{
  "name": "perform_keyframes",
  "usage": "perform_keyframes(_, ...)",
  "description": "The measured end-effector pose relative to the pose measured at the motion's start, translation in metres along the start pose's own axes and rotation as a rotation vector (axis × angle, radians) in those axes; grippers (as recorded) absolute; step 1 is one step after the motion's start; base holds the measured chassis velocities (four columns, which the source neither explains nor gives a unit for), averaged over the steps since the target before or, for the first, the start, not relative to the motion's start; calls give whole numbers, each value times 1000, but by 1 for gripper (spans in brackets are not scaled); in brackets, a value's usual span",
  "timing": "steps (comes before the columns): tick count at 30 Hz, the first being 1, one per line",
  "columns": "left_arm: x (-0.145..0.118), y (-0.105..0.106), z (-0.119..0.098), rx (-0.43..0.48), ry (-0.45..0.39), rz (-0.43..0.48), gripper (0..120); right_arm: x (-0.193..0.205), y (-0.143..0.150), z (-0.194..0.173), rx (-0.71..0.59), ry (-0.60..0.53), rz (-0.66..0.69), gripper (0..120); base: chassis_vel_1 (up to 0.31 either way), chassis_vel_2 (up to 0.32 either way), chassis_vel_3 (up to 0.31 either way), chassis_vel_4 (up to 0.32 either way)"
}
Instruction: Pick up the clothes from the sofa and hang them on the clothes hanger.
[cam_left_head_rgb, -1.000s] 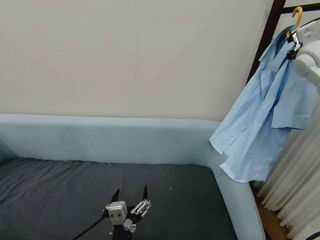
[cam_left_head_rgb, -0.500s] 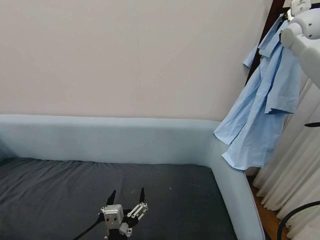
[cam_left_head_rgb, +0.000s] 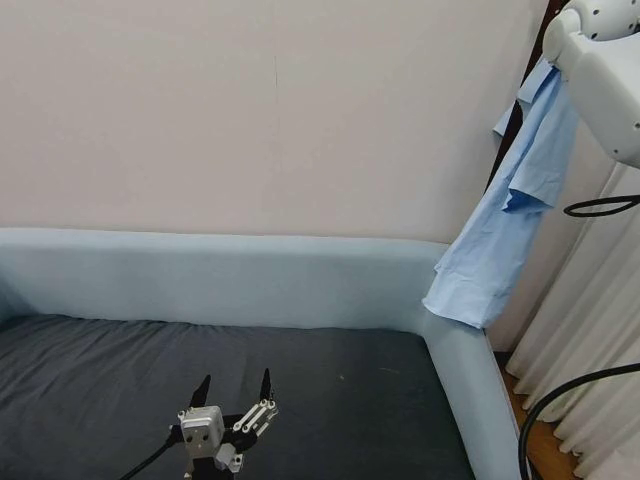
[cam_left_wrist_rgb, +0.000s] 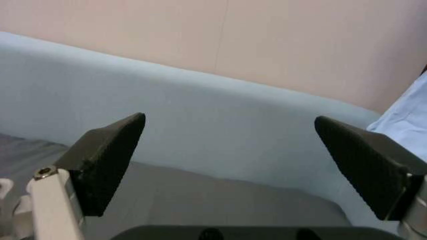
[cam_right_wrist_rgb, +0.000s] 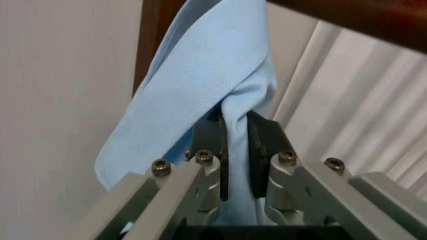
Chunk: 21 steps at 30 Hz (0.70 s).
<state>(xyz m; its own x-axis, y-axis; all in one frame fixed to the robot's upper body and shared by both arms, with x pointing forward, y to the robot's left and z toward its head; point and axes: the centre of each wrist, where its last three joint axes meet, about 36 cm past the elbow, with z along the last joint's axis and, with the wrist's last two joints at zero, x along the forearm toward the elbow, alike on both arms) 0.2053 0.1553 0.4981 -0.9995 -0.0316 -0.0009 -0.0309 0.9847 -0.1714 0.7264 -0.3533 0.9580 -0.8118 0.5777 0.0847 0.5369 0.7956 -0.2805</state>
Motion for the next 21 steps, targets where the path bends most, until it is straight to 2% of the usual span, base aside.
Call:
perform_keyframes(5, 2, -2, 1, 10, 9, 6, 100, -7, -3, -5, -42, 34, 19, 7, 0, 0, 0, 0)
perform_keyframes(13, -1, -1, 1, 24, 18, 8, 100, 6, 14, -35, -89, 48, 12, 7, 0, 0, 0, 0)
perform_keyframes(21, -2, 4, -5, 22, 4, 6, 100, -7, 1, -20, -142, 126, 31, 7, 0, 0, 0, 0)
